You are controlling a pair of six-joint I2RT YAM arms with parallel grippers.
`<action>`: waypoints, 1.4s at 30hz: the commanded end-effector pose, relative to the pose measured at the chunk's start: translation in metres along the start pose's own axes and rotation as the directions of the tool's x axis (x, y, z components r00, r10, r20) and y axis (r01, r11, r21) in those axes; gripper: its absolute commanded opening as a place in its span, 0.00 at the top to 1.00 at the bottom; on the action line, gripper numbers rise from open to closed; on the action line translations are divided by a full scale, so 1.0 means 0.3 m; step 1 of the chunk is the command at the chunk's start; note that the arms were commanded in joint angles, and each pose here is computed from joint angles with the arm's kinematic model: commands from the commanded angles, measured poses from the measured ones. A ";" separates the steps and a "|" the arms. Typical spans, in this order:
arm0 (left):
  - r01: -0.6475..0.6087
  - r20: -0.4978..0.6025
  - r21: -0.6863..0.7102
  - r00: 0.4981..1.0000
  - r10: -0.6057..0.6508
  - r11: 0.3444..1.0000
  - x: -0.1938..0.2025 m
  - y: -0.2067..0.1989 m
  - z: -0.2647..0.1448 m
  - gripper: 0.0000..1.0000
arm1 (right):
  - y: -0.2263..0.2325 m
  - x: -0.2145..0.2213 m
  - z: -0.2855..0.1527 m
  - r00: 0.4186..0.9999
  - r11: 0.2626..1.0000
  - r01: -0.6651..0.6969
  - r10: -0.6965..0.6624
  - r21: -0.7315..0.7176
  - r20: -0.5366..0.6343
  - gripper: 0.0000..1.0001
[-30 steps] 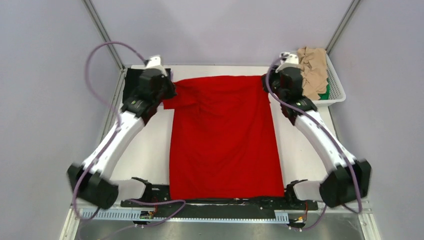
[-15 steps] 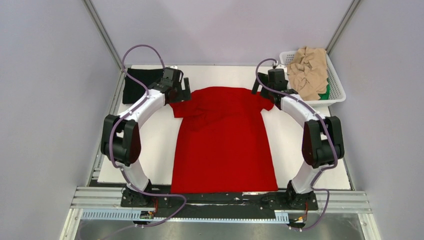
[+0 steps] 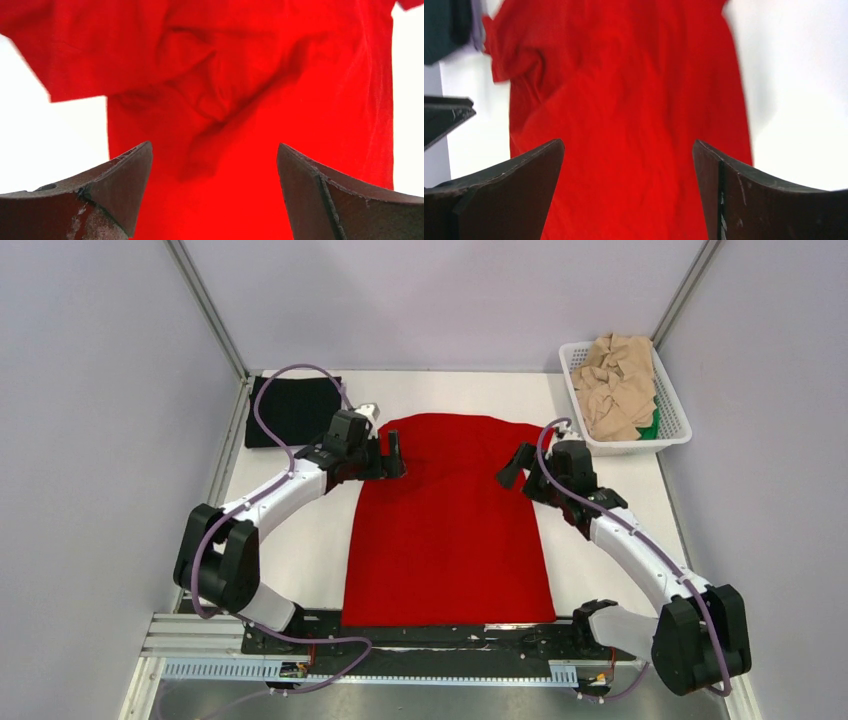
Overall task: Fold and stack the t-shirts
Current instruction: Flatten out the tshirt
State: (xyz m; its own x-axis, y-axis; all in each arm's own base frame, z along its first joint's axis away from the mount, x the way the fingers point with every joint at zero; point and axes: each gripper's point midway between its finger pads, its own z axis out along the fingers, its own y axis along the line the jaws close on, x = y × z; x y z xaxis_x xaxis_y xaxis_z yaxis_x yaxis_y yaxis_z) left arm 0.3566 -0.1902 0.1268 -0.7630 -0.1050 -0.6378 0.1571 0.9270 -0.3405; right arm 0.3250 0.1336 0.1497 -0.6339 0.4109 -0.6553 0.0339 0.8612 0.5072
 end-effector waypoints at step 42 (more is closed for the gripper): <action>0.046 -0.083 0.121 0.996 -0.036 0.992 -0.346 -0.125 0.526 0.00 | 0.508 0.606 0.000 0.887 0.864 0.142 -0.328 -0.483 -0.324 0.00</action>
State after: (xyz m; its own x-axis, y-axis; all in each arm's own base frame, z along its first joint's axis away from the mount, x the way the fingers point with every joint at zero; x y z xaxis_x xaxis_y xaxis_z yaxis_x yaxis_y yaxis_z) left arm 0.5629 -0.2977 0.0548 -0.8197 -0.1752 -0.5453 0.1712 0.8336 -0.5251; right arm 0.1888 0.3540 0.0595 -0.9022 -0.1182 -0.4149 -0.3815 0.6676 0.6394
